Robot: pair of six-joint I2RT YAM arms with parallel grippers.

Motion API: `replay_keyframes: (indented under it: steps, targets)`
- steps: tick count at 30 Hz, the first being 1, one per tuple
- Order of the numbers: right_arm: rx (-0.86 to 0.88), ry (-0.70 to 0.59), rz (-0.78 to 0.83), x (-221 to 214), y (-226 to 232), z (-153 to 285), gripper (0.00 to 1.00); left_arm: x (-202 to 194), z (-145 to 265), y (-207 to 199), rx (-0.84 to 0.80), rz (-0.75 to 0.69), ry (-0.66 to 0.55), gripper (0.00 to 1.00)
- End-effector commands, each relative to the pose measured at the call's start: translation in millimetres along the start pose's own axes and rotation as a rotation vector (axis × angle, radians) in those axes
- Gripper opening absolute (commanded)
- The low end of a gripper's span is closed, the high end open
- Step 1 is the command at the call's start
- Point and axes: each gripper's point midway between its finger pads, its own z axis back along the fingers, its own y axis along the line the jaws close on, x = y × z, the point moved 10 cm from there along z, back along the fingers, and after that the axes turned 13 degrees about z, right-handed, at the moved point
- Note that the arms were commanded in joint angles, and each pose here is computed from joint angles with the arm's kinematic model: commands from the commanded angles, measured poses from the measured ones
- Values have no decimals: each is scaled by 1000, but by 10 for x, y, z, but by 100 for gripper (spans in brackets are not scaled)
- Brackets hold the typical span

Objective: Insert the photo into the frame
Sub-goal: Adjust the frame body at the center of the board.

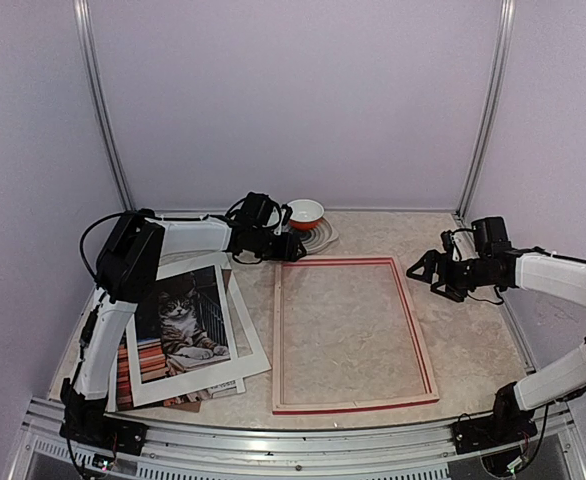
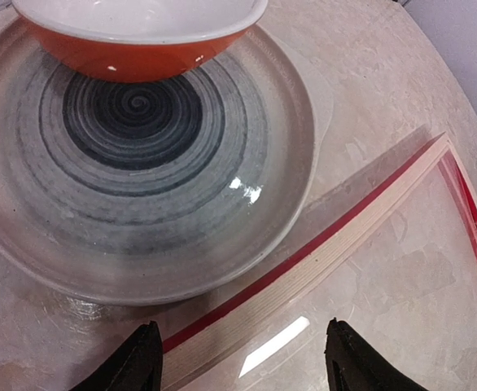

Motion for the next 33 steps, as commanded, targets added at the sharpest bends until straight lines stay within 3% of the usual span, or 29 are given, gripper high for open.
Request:
replay_keyframes:
  steps: [1,15,33]
  targets:
    - [18,1,14,29,22,-36,99,-63,14,-13,2,-20,13,68]
    - [22,8,14,-2,9,-60,99,82,174,-104,-59,-27,-114,68]
    - [22,8,14,-14,4,-65,99,-16,132,-100,-81,-35,-65,67]
